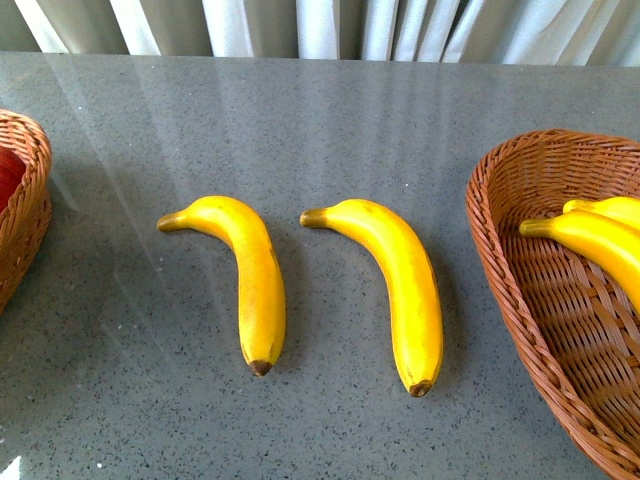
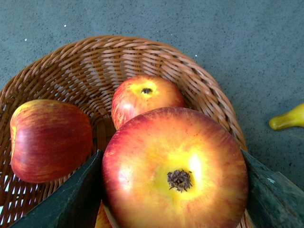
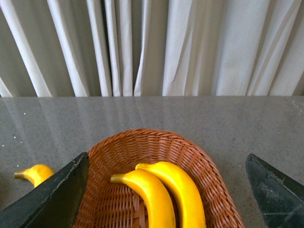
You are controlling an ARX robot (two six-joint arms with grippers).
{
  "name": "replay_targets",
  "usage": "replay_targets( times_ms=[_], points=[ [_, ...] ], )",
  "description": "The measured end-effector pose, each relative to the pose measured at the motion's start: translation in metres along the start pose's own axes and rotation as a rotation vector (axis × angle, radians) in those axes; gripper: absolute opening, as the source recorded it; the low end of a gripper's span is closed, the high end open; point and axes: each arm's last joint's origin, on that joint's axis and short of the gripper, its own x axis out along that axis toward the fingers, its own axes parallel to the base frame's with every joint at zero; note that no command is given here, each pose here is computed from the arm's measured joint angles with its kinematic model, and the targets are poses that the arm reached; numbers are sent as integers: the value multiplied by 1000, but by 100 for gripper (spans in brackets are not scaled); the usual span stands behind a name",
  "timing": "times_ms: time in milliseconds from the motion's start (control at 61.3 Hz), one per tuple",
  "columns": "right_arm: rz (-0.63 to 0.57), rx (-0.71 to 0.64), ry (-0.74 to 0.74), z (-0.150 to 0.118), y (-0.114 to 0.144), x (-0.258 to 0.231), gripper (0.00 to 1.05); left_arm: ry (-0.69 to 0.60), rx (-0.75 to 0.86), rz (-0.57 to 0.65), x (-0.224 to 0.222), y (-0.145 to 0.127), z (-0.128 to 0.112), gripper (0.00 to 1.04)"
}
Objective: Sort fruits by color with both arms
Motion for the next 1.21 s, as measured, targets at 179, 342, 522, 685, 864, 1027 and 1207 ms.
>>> replay_targets(
  times_ms=[179,342,522,685,864,1027,1207],
  points=[
    [0,0,0,0,0,0,96,28,-13,16,-1,5,-14,73],
    [0,0,0,0,0,0,96,29,-13,17,1,6,-16,97],
    [0,0,0,0,0,0,96,8,-25,-3,-4,3,-14,96],
    [0,0,0,0,0,0,96,-76,-72,-39,-29,-3,-2,96],
    [0,0,0,0,0,0,96,-160,-129,-112,-57,-13,8,96],
    [0,0,0,0,0,0,96,-427,-80,115,-74,-19,5,77],
    [0,0,0,0,0,0,96,-573,-43,149,-91,-40,-7,43]
  ],
)
